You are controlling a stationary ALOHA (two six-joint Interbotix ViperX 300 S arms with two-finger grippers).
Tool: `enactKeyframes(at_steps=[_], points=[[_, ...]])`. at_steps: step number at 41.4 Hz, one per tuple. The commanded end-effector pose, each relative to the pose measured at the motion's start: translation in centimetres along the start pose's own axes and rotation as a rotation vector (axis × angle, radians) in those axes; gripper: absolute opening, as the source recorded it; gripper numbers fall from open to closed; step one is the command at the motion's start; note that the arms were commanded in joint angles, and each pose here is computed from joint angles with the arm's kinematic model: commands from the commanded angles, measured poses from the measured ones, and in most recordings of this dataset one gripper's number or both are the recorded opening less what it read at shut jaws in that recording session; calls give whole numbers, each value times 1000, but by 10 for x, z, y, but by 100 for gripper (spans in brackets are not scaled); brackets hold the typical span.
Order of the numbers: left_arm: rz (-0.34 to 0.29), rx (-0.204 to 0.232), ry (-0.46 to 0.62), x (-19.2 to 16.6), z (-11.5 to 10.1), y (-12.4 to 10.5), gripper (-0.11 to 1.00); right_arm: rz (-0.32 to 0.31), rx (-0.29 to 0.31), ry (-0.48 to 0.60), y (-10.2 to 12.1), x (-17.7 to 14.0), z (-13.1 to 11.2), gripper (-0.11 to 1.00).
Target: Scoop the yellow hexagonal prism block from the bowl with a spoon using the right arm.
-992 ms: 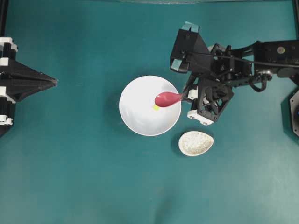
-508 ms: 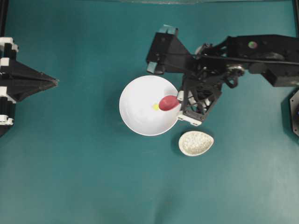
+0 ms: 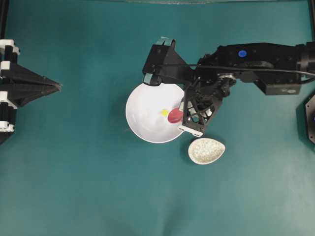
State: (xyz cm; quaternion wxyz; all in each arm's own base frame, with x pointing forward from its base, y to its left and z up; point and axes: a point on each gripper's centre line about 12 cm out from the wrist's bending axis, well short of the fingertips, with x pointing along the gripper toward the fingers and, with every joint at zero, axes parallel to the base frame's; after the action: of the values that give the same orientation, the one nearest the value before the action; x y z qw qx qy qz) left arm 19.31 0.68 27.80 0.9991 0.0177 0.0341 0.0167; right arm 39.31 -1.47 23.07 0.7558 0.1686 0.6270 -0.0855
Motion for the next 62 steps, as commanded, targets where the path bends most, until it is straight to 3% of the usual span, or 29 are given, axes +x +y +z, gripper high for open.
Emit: enactKeyframes(at_steps=[1, 30, 62], points=[[2, -2, -20, 2, 8, 1, 1, 11, 0, -27, 1, -8, 5, 22], [1, -2, -23, 2, 9, 0, 1, 0, 21, -20, -8, 17, 4, 22], [1, -1, -26, 2, 10, 0, 1, 26, 25, -131, -8, 35, 15, 22]])
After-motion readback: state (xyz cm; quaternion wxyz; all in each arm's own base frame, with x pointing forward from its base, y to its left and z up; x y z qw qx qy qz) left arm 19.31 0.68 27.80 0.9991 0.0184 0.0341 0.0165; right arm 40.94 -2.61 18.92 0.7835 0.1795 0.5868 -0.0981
